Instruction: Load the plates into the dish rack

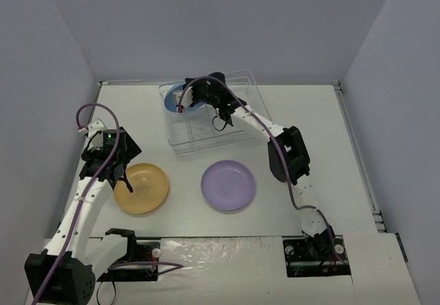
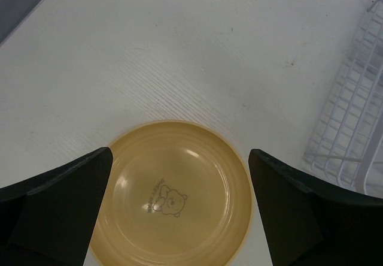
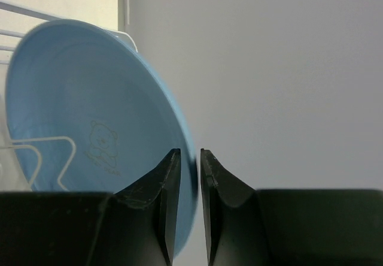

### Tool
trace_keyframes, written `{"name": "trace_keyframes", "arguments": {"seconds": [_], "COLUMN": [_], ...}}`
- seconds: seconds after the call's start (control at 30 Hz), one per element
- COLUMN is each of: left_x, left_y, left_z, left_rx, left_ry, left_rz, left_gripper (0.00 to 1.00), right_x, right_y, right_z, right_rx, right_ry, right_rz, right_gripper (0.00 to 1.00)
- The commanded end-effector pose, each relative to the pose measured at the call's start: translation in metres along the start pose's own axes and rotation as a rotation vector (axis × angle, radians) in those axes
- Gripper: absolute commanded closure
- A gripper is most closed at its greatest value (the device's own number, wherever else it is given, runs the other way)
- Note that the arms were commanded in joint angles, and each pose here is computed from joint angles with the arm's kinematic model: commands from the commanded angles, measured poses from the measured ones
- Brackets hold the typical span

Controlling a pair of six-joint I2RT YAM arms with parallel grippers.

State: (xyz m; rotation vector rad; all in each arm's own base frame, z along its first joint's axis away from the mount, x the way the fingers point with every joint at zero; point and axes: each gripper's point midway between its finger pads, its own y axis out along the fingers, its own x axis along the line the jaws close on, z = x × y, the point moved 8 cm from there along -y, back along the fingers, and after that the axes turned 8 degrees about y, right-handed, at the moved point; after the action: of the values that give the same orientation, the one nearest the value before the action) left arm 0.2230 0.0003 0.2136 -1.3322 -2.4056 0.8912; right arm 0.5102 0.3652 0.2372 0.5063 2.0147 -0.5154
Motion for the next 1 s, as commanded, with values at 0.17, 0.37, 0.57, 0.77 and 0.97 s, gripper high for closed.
{"name": "trace_keyframes", "arguments": {"seconds": [0.17,0.37,0.57,0.77,0.97], "left_x": [0.006,0.01,0.013,0.009,0.005], "left_y": [-0.021,-0.032,-0.043,-0.051,-0.052], "left_z": [-0.014,-0.012,-0.01,-0.012,-0.011], "left_rx": [-0.047,-0.034,-0.027,-0.046,-0.041], "left_ry": [-0.053,-0.064,-0.07,-0.085,-0.067], "left_rz": [0.018,0.036,0.076,0.158,0.207], "left_gripper": [0.03,0.03,0.03,0.03,0.03], "right_x": [-0.04,-0.075,-0.103,-0.115,-0.027], "right_y": [-0.013,-0.049,-0.124,-0.236,-0.31], "right_z": [-0.031,-0.077,-0.122,-0.141,-0.112], "right_rx": [-0.093,-0.185,-0.276,-0.246,0.043], "right_ry": [0.053,0.123,0.303,1.01,1.52], "right_rz": [0.206,0.348,0.515,0.842,1.006], "right_gripper": [0.44,0.0,0.0,0.0,0.0]}}
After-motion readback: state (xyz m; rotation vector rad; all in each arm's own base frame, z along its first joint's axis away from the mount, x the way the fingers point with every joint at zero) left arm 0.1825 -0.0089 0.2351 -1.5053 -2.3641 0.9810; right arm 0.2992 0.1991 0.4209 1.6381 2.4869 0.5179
